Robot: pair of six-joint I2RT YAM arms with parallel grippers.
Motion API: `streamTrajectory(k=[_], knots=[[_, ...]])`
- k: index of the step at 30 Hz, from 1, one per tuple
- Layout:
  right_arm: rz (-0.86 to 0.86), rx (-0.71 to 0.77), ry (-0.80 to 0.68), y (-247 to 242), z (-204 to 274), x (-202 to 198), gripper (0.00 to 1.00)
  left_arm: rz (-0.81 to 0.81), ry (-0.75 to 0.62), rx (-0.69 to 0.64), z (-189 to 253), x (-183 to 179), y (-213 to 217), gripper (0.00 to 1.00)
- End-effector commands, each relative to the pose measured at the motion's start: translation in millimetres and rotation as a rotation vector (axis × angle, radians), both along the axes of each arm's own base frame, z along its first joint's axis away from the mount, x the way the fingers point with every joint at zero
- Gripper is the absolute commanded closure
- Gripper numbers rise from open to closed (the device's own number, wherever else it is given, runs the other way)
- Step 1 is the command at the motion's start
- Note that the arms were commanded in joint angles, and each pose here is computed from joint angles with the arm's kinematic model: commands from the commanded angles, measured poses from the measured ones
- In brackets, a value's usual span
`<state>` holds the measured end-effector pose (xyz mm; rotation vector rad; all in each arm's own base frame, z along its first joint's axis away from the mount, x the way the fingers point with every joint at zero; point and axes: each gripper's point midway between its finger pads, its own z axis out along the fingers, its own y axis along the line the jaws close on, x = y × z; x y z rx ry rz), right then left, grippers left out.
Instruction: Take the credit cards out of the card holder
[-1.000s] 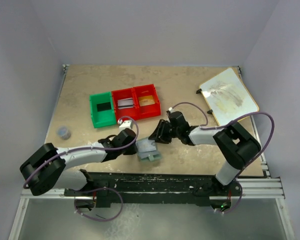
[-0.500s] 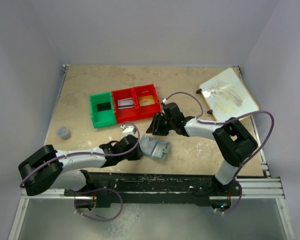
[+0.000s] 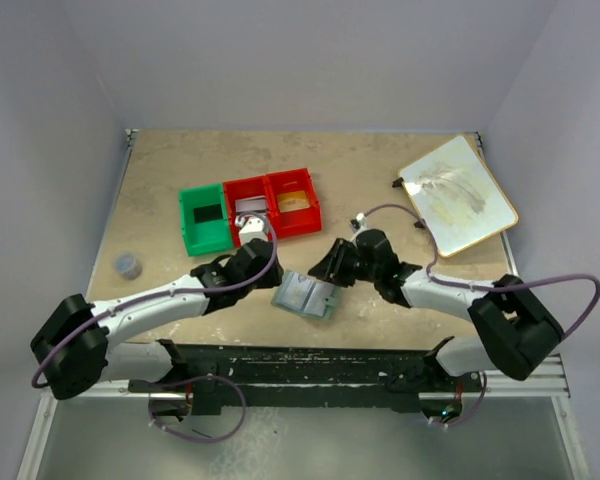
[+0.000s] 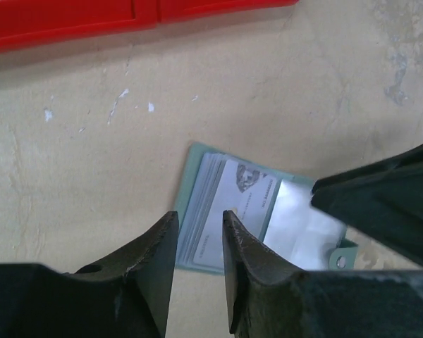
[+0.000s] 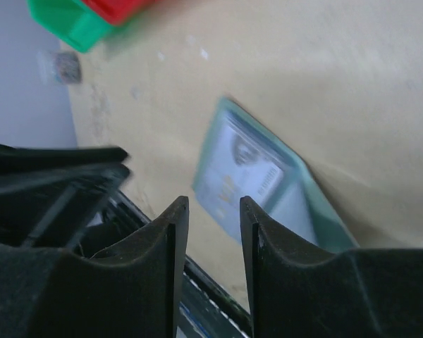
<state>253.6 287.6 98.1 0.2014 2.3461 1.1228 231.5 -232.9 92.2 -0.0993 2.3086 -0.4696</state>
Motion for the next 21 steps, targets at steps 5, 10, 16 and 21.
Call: streamTrajectory(k=[5, 10, 16, 21], knots=[[0.039, 0.228, 0.104, 16, -16, -24, 0.65, -0.26, 0.009, -0.023, 7, 14, -61, 0.75], [-0.028, 0.237, 0.163, 11, -37, -24, 0.67, -0.34, 0.077, 0.089, -19, 12, -64, 0.85], [-0.007, 0.219, 0.216, 11, -52, -34, 0.68, -0.365, 0.129, 0.179, -48, 7, -54, 0.88], [-0.002, 0.185, 0.227, 8, -63, -36, 0.68, -0.358, 0.145, 0.195, -59, 4, -48, 0.89]])
